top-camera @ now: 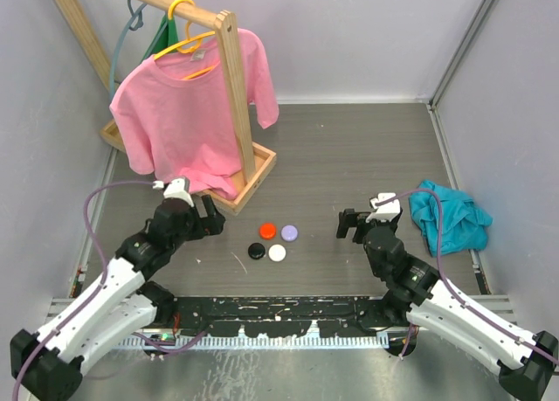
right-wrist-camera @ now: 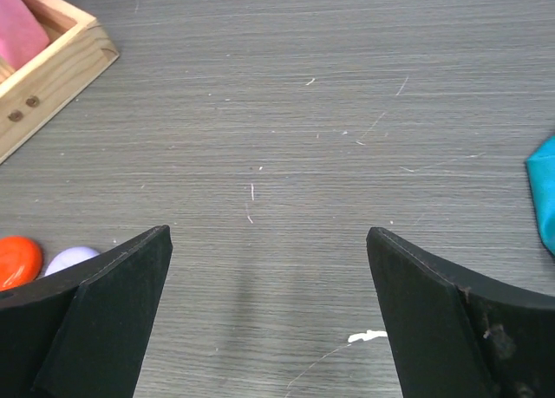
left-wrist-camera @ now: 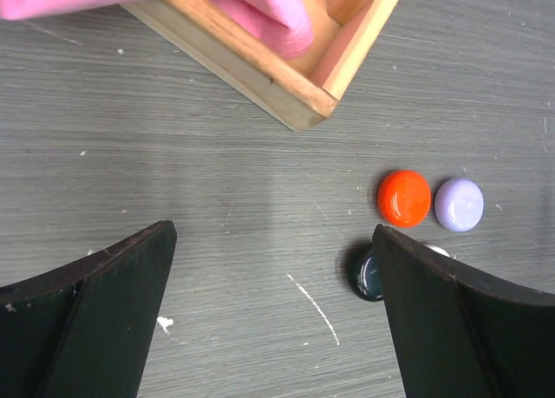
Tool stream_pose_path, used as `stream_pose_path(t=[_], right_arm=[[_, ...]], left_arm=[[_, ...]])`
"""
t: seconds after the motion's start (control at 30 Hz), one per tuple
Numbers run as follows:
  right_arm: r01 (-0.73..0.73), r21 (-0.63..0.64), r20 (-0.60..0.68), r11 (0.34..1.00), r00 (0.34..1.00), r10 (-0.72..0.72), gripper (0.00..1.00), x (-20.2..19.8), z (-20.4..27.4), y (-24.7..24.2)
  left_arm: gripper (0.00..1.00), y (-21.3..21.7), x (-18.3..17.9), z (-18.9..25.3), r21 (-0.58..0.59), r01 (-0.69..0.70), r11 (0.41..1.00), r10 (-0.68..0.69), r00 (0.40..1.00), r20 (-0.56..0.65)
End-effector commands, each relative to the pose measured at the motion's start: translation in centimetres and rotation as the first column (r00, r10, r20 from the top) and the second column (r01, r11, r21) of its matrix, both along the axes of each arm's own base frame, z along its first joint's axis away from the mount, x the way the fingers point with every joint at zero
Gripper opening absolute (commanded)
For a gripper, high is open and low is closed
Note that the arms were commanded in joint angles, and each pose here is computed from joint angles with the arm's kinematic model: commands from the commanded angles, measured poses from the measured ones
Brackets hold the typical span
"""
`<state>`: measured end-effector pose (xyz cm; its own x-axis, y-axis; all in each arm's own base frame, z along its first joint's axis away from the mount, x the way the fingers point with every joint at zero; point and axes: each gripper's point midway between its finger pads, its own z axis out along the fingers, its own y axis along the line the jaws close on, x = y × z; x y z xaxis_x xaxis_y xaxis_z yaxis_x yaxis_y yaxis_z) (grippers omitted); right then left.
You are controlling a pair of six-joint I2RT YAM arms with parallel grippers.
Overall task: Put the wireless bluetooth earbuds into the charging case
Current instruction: Reset both arms
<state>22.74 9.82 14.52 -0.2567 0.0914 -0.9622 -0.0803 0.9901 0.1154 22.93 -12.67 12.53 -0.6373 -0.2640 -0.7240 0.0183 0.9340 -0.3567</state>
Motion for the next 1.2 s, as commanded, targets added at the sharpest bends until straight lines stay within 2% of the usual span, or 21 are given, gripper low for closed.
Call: stream_pose_path(t=[0.0, 0.2, 0.5, 0.67, 0.83, 1.17], right_arm=[[0.078, 0.059, 0.058, 0.995, 0.995, -0.082, 1.00, 0.5, 2.6, -1.0], [0.137, 0.078, 0.068, 0.987, 0.987, -0.143, 1.00, 0.4, 2.7, -2.1], [0.128, 0.120, 0.112, 0.984, 0.984, -0.142, 1.00, 0.2, 3.3, -2.4], [0.086, 0.167, 0.174, 0.982, 0.978, -0.115, 1.00, -0.3, 3.9, -2.5], [0.070, 0.218, 0.220, 0.973, 0.968, -0.119, 1.00, -0.7, 4.5, -2.9], [0.057, 0.186, 0.209, 0.981, 0.973, -0.096, 1.00, -0.5, 4.4, -2.4]], left_arm=[[0.98, 2.7, -0.5, 0.2, 0.025, -0.098, 0.995, 0.096, 0.993, 0.071], [0.98, 5.6, -1.6, 0.9, -0.004, -0.205, 0.979, 0.203, 0.964, 0.174], [0.98, 7.2, -2.9, 2.2, -0.178, -0.227, 0.958, 0.277, 0.895, 0.350], [0.98, 6.3, -2.5, 2.0, -0.146, -0.198, 0.969, 0.236, 0.915, 0.328], [0.98, 6.5, -2.6, 2.1, -0.166, -0.197, 0.966, 0.245, 0.904, 0.351], [0.98, 6.6, -2.6, 1.9, -0.162, -0.203, 0.966, 0.249, 0.902, 0.353]])
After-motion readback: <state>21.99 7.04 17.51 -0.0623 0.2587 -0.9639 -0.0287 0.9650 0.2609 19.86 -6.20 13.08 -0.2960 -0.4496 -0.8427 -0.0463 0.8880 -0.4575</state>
